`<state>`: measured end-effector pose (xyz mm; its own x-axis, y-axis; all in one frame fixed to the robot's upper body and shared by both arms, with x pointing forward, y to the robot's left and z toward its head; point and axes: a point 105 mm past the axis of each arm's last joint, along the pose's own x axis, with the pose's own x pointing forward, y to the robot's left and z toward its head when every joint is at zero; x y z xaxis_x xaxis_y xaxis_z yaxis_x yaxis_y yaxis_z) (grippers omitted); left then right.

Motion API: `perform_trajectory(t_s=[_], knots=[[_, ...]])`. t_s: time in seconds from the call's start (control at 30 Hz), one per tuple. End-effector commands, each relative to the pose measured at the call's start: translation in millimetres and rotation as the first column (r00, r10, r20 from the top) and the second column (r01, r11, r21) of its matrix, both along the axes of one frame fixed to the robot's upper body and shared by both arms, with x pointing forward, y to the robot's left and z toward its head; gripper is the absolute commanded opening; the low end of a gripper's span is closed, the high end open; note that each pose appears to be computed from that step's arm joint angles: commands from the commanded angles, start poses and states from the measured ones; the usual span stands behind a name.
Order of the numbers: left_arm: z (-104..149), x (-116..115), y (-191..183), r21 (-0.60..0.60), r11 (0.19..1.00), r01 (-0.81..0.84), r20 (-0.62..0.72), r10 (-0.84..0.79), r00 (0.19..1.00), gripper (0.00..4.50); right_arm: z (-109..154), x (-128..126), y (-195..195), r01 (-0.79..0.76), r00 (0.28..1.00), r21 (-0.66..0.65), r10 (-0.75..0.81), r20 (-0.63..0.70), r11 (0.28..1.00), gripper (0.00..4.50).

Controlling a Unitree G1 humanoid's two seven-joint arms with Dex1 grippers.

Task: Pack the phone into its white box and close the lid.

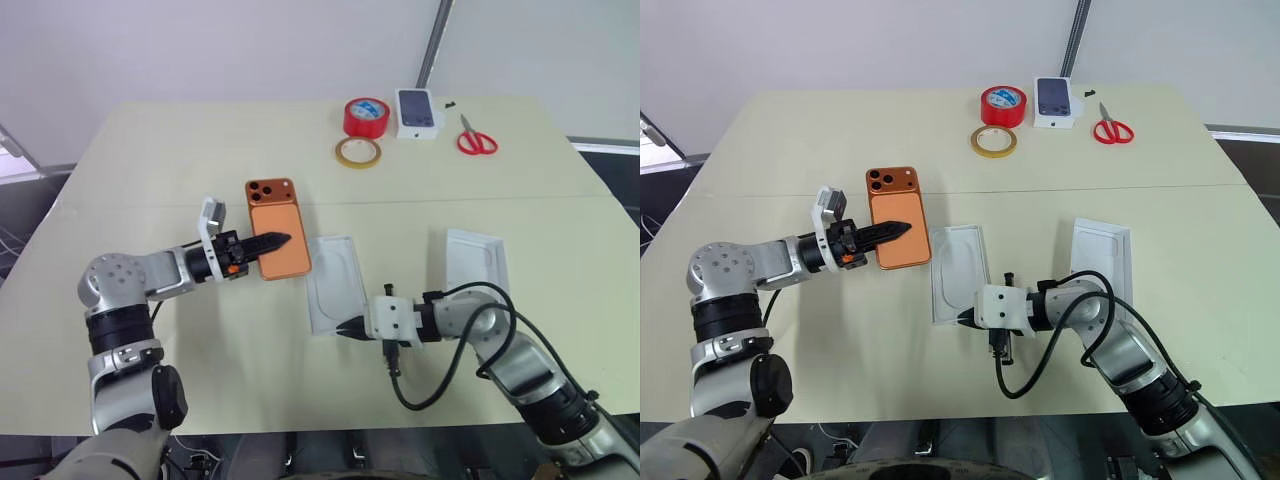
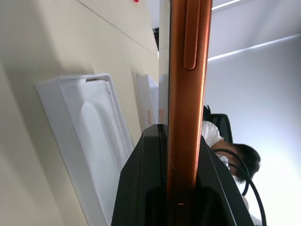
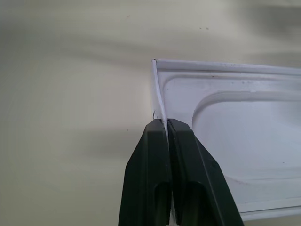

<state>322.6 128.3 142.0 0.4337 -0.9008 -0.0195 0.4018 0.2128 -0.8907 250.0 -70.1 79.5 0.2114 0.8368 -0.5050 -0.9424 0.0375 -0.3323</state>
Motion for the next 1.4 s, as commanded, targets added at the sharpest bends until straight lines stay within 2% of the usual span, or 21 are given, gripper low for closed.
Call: perform_trajectory(t_s=[0.03,0.2,0.3,0.4,0.47,0.63,0.7,0.77,0.83,0.87,0.93,0.97,1.17,1.4], knots=[[6,-4,-9,-0.029,0.999,0.036,0.034,-0.034,0.999,0.00,7,2,5,0.022,1.000,0.012,-0.022,0.010,1.000,1.82],[0,-10,-24,-0.031,0.996,0.079,0.023,-0.079,0.997,0.00,24,0,-3,-0.009,0.999,0.046,0.008,0.041,0.999,4.19],[-2,-11,-30,-0.026,0.995,0.094,0.028,-0.093,0.995,0.00,45,0,-15,-0.018,0.998,0.082,0.012,0.067,0.996,4.19],[-1,-7,-31,-0.026,0.996,0.087,0.031,-0.086,0.996,0.00,61,-11,-20,-0.051,0.998,0.112,0.049,0.026,0.992,4.19],[2,-4,-27,-0.034,0.997,0.073,0.034,-0.072,0.997,0.00,69,-9,-21,-0.055,0.998,0.134,0.050,0.039,0.989,4.19],[6,3,-16,-0.044,0.999,0.028,0.049,-0.026,0.998,0.00,66,30,-19,0.077,0.985,0.156,-0.100,0.144,0.985,4.19],[9,6,-11,-0.044,0.999,0.004,0.058,-0.002,0.998,0.00,59,40,-16,0.117,0.983,0.165,-0.138,0.121,0.979,3.68],[12,8,-5,-0.060,0.998,-0.012,0.058,0.015,0.998,0.00,53,43,-12,0.110,0.980,0.149,-0.132,0.146,0.983,2.94],[13,6,0,-0.059,0.998,-0.013,0.055,0.017,0.998,0.00,50,46,-7,0.090,0.974,0.123,-0.113,0.194,0.988,1.74],[13,5,2,-0.052,0.999,-0.016,0.055,0.018,0.998,0.00,48,47,-5,0.079,0.972,0.109,-0.101,0.212,0.991,1.39],[12,3,8,-0.035,0.999,-0.028,0.061,0.031,0.998,0.00,46,47,4,0.042,0.968,0.092,-0.063,0.243,0.995,0.42],[11,2,10,-0.032,0.999,-0.032,0.061,0.034,0.998,0.00,47,46,7,0.030,0.968,0.094,-0.052,0.247,0.995,0.11],[5,0,12,-0.026,0.998,-0.055,0.055,0.056,0.997,0.00,24,45,18,-0.075,0.929,-0.126,0.115,0.351,0.989,0.11],[3,0,9,-0.026,0.997,-0.067,0.061,0.068,0.996,0.00,15,35,13,-0.162,0.936,-0.238,0.225,0.272,0.958,0.11]])
